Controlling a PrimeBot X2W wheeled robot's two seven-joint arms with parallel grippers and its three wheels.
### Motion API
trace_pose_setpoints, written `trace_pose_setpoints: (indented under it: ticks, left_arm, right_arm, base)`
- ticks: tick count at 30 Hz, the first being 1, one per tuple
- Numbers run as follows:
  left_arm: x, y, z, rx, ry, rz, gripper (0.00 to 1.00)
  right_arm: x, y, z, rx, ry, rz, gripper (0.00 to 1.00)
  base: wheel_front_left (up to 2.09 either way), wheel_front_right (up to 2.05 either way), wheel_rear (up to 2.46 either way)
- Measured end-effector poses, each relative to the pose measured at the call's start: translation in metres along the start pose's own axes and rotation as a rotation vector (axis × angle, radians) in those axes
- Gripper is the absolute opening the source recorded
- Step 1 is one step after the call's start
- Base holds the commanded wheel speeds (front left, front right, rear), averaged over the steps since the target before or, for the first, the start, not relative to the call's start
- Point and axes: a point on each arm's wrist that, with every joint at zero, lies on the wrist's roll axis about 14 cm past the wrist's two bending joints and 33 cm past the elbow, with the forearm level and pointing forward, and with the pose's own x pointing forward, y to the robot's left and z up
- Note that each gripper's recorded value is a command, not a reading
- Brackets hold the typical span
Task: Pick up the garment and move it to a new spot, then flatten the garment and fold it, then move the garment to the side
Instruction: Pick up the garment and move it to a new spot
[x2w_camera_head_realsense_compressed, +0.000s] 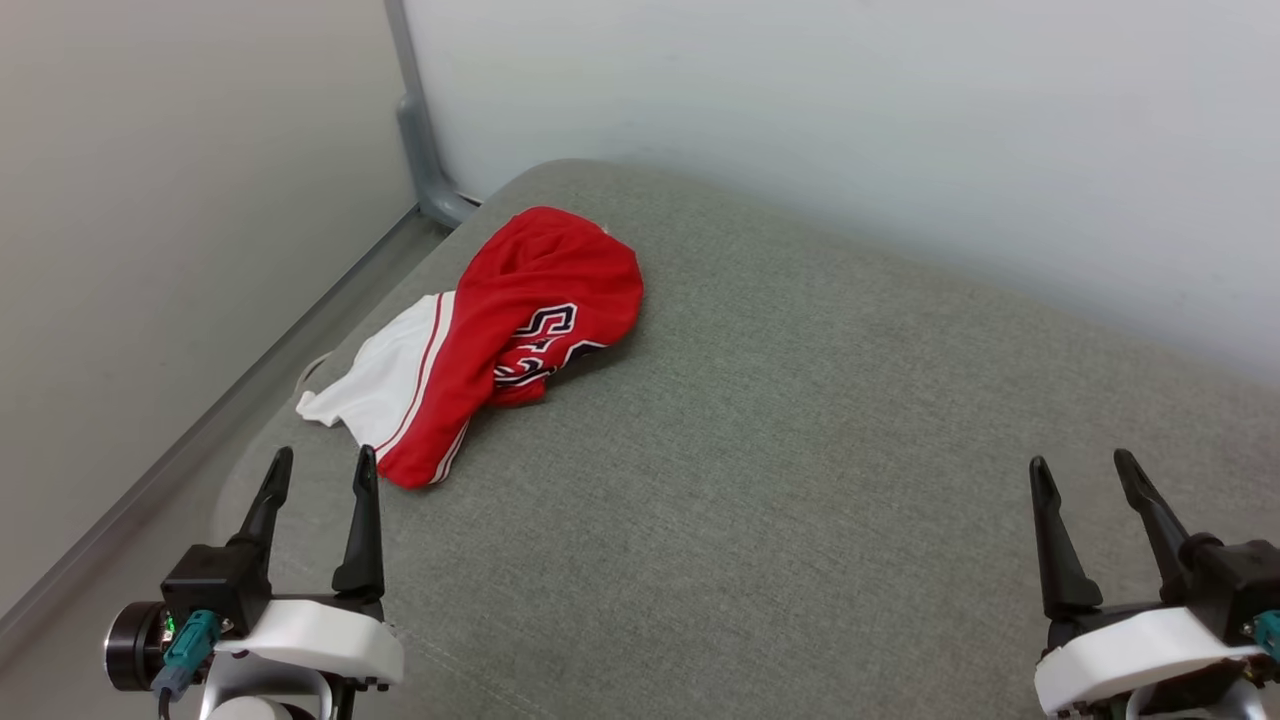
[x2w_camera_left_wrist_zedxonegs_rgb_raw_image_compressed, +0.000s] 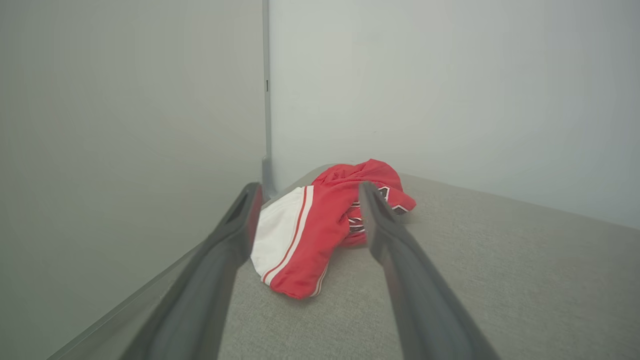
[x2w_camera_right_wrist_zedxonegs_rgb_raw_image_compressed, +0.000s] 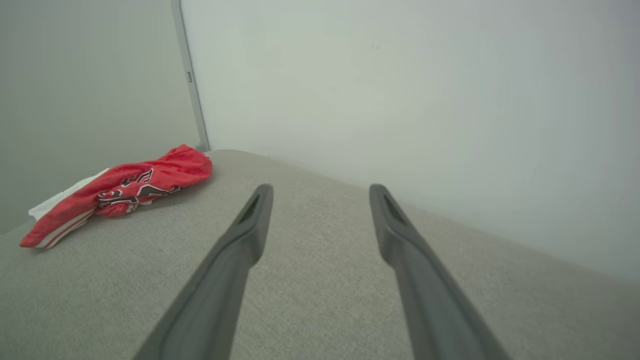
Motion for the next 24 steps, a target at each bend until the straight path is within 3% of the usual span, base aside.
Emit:
trace_pose_setpoints:
  ticks: [9,16,24]
  left_arm:
    - [0.016,0.003,0.006,0.021,-0.011,0.007,1.0]
    - [0.058,-0.003,-0.004,0.0,0.036,-0.025,1.0]
    - [0.132,-0.025,-0.033,-0.048,0.272,-0.127,1.0]
  right_arm:
    - [0.013,0.002,-0.01,0.013,0.016,0.015,1.0]
    - [0.026,-0.01,-0.016,-0.01,0.033,-0.004,1.0]
    - [0.033,-0.042,-0.035,0.01,0.066,-0.078,1.0]
  base:
    - [0.0,0.0,0.0]
    - [0.0,0.0,0.0]
    - [0.0,0.0,0.0]
